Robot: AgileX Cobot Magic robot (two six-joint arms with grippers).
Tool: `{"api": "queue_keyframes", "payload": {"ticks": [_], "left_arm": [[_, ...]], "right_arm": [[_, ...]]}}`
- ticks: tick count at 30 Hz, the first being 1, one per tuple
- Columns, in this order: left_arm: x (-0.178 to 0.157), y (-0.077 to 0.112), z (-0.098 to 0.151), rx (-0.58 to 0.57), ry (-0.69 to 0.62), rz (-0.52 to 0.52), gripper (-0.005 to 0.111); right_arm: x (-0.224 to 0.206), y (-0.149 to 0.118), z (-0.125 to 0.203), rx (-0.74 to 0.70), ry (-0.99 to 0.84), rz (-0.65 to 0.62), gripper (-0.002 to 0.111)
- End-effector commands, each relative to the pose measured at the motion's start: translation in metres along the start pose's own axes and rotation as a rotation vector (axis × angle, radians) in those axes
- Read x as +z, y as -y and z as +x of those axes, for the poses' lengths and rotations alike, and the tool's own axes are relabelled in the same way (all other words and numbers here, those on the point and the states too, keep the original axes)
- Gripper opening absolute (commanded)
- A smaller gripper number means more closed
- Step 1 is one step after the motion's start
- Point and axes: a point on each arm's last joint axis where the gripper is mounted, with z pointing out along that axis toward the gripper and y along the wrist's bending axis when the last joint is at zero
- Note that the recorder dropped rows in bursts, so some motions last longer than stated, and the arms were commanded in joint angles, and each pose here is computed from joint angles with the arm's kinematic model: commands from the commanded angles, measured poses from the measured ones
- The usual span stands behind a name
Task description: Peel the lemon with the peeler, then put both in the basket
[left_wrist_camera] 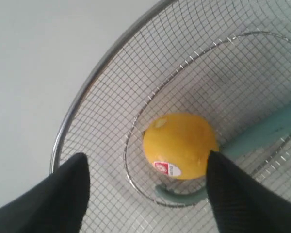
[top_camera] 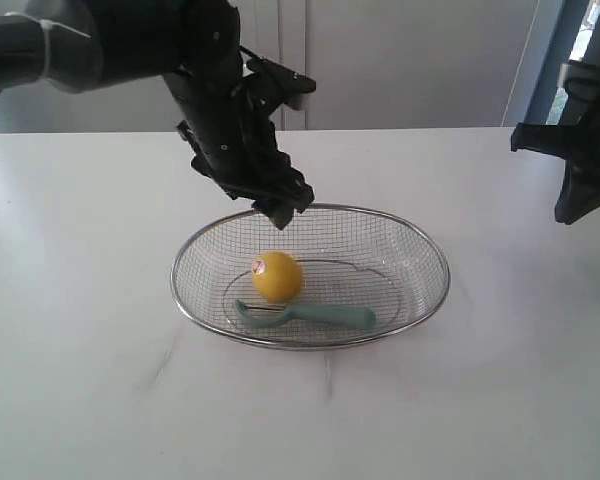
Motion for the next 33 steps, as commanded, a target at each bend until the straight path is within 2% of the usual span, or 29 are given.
{"api": "queue_keyframes", "payload": {"ticks": [1, 4, 6, 14, 18, 25, 33], "left_arm": [[-0.026, 0.003, 0.008, 0.000, -0.054, 0.005, 0.044], [-0.039, 0.003, 0.013, 0.002, -0.086, 0.006, 0.015], [-0.045, 0.003, 0.015, -0.001, -0.093, 0.007, 0.001], [-0.059, -0.007, 0.019, -0.078, -0.092, -0.007, 0.000], [-0.064, -0.030, 0.028, -0.197, -0.134, -0.020, 0.000], [-0.078, -0.064, 0.046, -0.314, -0.200, -0.042, 0.000], [-0.107, -0.095, 0.061, -0.420, -0.148, -0.061, 0.000]], "right_arm": [[-0.007, 0.001, 0.000, 0.006, 0.018, -0.003, 0.000], [-0.007, 0.001, 0.000, 0.006, 0.018, -0.003, 0.000], [-0.007, 0.001, 0.000, 0.006, 0.018, -0.003, 0.000], [-0.007, 0.001, 0.000, 0.006, 0.018, -0.003, 0.000], [-0.007, 0.001, 0.000, 0.006, 0.018, -0.003, 0.000], [-0.007, 0.001, 0.000, 0.005, 0.018, -0.001, 0.000], [-0.007, 0.001, 0.000, 0.005, 0.018, -0.001, 0.000]]}}
